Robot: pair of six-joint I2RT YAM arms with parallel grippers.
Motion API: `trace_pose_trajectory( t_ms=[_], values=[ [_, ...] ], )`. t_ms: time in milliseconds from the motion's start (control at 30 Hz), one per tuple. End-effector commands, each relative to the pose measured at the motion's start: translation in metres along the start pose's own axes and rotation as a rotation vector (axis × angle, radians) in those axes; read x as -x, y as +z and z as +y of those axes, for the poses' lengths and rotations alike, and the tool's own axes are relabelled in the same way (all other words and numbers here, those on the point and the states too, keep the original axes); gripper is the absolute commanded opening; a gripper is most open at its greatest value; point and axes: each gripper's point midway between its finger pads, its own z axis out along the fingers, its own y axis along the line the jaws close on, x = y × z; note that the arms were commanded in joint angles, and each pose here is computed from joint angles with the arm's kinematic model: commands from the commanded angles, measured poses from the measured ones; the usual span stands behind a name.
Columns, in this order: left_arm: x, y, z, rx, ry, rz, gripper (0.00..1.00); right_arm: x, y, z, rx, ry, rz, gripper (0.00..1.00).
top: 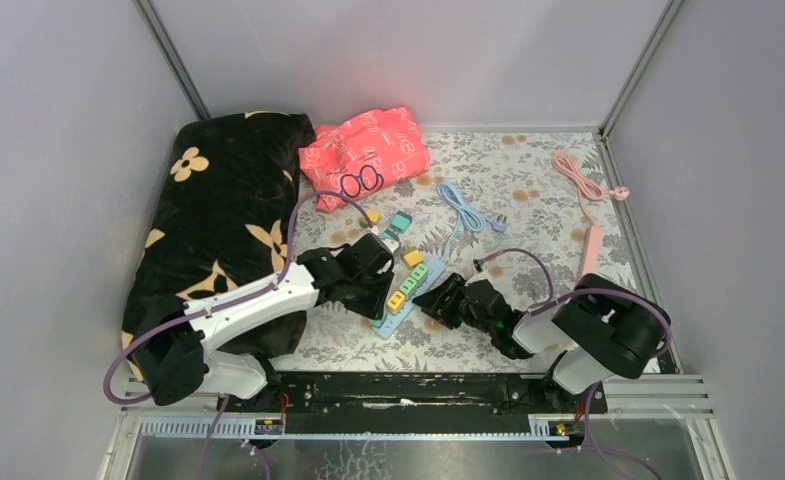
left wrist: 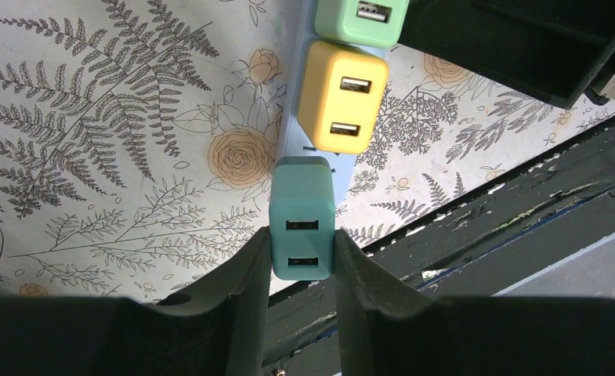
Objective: Insert the plug
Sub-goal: Insert the plug into the socket.
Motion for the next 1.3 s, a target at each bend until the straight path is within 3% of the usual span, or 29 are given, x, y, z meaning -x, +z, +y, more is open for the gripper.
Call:
trace_pose_trajectory(
  t_ms=[0,1267],
  values=[
    [0.011,-0.006,-0.003,0.009,0.026,-0.034,0.00,-0.001,0.001,0.004,0.027,0.049,-0.006,0.51],
    [0.026,0.003,-0.020,-0.030,0.148,-0.107,0.00,-0.014,0.012,-0.018,-0.019,0.045,0.047,0.40]
  ],
)
